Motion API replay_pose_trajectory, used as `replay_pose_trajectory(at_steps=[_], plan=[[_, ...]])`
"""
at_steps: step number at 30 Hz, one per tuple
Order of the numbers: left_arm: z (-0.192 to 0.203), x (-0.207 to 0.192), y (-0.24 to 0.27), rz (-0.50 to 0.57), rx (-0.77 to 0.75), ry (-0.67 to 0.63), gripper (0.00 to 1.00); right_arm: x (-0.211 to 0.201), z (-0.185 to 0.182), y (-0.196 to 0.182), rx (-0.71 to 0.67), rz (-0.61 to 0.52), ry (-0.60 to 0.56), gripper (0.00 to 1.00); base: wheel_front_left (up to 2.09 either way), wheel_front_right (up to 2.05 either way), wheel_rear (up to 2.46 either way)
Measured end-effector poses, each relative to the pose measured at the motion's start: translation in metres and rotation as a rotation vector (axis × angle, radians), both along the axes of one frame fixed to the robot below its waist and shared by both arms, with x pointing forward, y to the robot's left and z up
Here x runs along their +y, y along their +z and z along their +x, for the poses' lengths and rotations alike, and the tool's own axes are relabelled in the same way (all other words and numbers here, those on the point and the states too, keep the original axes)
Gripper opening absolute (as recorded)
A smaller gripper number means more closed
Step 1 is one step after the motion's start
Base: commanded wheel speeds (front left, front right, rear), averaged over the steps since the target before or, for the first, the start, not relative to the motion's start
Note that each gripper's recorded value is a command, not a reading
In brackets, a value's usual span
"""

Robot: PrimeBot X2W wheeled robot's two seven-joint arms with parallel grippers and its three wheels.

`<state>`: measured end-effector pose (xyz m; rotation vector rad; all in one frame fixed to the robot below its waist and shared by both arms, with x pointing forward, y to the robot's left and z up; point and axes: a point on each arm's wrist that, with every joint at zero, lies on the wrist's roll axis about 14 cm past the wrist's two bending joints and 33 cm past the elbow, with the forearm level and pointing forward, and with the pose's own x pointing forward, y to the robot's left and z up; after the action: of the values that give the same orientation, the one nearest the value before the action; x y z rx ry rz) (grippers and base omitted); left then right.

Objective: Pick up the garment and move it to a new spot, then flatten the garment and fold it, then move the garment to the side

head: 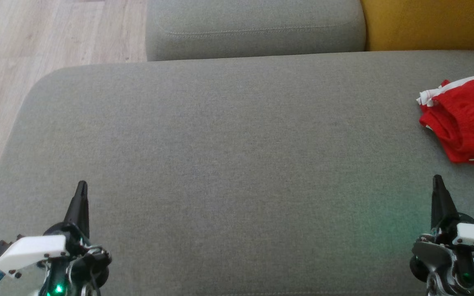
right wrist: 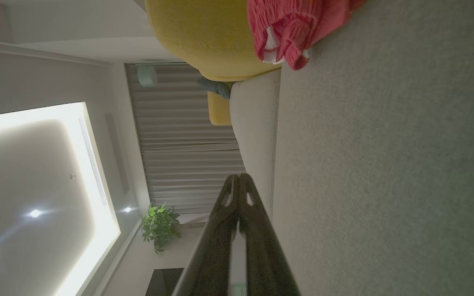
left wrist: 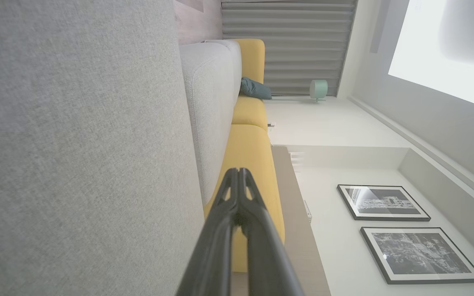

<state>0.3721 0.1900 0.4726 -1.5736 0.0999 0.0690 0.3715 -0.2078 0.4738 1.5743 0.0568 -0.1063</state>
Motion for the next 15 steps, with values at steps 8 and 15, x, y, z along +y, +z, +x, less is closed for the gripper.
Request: replay_pose_trajectory(at_steps=[8, 15], plan=[[0.0, 0.0004, 0.0001, 0.0, 0.0, 0.002, 0.0, 0.0, 0.0, 0.0, 0.0, 0.0, 0.0, 0.0, 0.0, 0.0, 0.0], [0.0, 0.0005, 0.0001, -0.001, 0.0, 0.002, 0.0, 0.0001, 0.0, 0.0, 0.0, 0.0, 0.0, 0.0, 0.0, 0.0, 0.0]])
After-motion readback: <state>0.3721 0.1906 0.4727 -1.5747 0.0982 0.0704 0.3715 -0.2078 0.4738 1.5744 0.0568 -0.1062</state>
